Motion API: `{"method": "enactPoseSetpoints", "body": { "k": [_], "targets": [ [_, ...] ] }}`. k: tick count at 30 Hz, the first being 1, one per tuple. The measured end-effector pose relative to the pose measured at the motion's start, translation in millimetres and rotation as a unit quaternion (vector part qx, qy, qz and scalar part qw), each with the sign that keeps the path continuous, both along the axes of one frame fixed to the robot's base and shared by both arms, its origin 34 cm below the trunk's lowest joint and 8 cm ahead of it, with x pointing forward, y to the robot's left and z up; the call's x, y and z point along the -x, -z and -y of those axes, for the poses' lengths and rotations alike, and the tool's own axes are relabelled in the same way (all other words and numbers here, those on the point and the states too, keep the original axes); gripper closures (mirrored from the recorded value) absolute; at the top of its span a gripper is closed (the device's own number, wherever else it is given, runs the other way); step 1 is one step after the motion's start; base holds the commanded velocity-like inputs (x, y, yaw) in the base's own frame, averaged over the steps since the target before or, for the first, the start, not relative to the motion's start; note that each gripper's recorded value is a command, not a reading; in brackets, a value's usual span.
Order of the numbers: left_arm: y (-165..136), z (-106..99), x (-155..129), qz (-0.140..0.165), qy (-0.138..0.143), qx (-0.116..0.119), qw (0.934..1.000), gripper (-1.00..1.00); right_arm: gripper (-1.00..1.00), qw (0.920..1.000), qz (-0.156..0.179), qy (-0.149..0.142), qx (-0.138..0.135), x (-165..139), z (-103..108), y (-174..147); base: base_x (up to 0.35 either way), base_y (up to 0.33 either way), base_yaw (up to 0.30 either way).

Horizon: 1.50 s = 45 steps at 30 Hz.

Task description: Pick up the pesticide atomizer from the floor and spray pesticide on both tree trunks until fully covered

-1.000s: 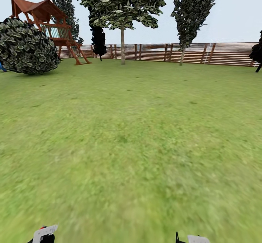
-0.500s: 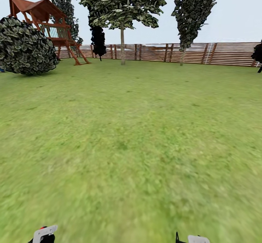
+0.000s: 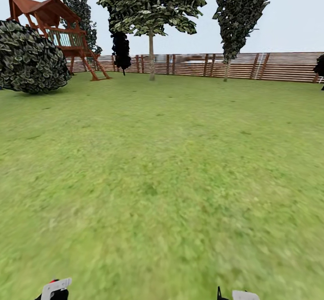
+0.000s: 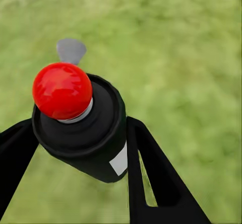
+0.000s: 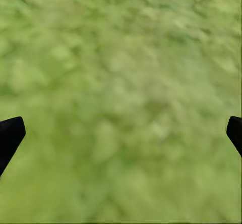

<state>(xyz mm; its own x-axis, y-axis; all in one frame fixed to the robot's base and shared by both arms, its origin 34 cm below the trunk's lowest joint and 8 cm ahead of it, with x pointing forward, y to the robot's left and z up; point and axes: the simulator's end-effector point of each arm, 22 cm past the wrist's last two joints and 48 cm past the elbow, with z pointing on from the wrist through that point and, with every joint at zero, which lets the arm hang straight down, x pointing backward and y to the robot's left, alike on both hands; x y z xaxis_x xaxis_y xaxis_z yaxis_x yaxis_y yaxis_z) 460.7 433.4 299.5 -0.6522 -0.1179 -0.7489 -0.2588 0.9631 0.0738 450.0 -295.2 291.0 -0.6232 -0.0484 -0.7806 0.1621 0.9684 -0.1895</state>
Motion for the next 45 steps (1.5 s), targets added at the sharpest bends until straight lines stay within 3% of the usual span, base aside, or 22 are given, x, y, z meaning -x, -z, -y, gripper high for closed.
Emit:
{"method": "enactPoseSetpoints", "body": {
  "k": [45],
  "targets": [
    [-0.2,0.5,-0.4,0.001,0.002,0.002,1.0000,1.00,-1.00,1.0000,0.000,0.000,0.000,-0.1,0.0,0.0,0.339,0.000,0.000]
  ]
}}
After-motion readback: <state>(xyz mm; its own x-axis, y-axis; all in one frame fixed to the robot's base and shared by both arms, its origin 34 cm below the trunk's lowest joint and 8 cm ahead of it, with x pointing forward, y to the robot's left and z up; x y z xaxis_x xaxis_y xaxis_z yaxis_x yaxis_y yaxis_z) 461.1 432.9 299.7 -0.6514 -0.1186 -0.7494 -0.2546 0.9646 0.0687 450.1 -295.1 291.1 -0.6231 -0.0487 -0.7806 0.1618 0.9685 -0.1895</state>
